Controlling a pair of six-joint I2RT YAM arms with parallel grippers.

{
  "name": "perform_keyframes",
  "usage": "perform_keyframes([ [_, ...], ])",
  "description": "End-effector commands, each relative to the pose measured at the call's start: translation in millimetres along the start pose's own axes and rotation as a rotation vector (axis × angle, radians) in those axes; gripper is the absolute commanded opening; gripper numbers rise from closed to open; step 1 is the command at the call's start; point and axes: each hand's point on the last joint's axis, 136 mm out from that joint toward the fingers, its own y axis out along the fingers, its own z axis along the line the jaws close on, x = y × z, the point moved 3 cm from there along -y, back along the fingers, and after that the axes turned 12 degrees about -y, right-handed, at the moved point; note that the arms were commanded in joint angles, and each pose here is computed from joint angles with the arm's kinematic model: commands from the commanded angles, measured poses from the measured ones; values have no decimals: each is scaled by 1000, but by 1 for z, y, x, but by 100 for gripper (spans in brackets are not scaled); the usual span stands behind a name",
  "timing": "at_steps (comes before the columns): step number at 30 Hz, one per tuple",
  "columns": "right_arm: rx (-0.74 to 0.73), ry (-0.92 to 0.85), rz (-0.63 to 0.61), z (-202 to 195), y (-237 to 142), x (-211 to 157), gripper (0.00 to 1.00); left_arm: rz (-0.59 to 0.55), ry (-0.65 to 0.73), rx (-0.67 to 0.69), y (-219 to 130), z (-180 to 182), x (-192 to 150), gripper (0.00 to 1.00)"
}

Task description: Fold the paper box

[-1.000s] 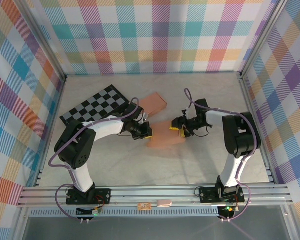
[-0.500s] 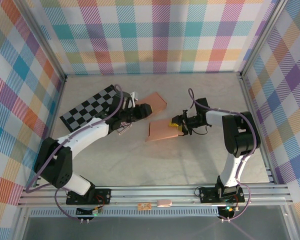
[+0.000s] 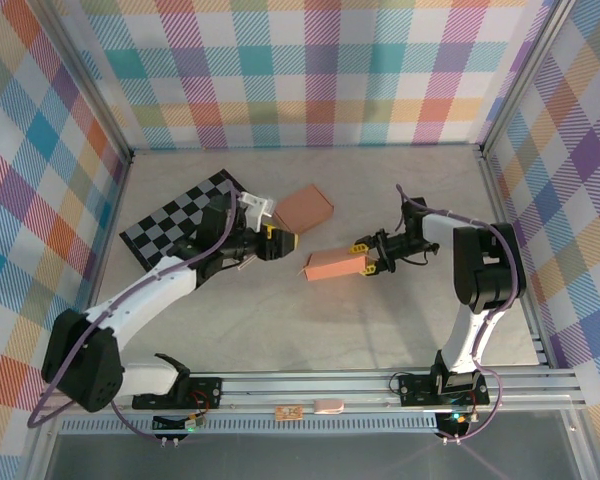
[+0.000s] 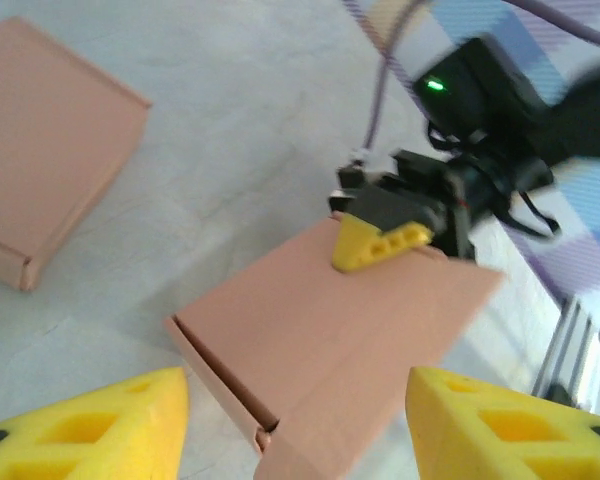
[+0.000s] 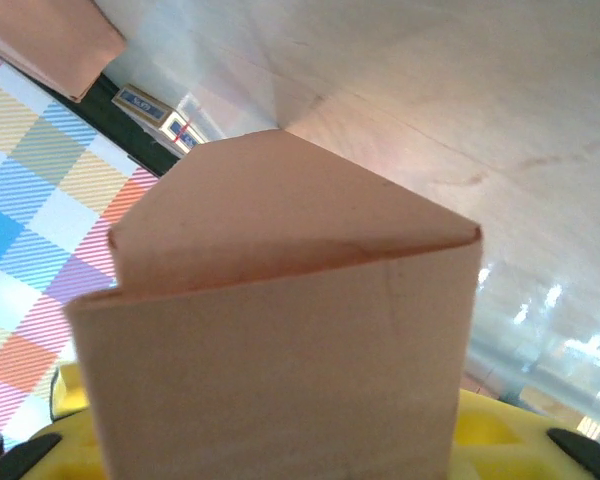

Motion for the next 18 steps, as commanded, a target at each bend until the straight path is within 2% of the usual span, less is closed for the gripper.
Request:
perform_keyframes([
  [1, 16, 133, 56, -2, -7, -10, 37, 198, 339, -71, -5, -20, -42, 65],
  [3, 14, 156, 68, -3, -9, -12, 37, 276, 412, -45, -5, -17, -60, 68],
  [6, 29, 183, 96, -2, -10, -17, 38, 300, 472, -27, 0, -10, -71, 73],
  [12, 17, 217, 112, -10, -12, -23, 38, 422, 562, -6, 22, 13, -107, 75],
  [14, 14, 224, 118, -12, -12, -24, 37, 420, 596, 9, 28, 18, -114, 76],
  [18, -3, 232, 119, -15, -14, -26, 37, 295, 599, 78, 42, 31, -104, 81],
])
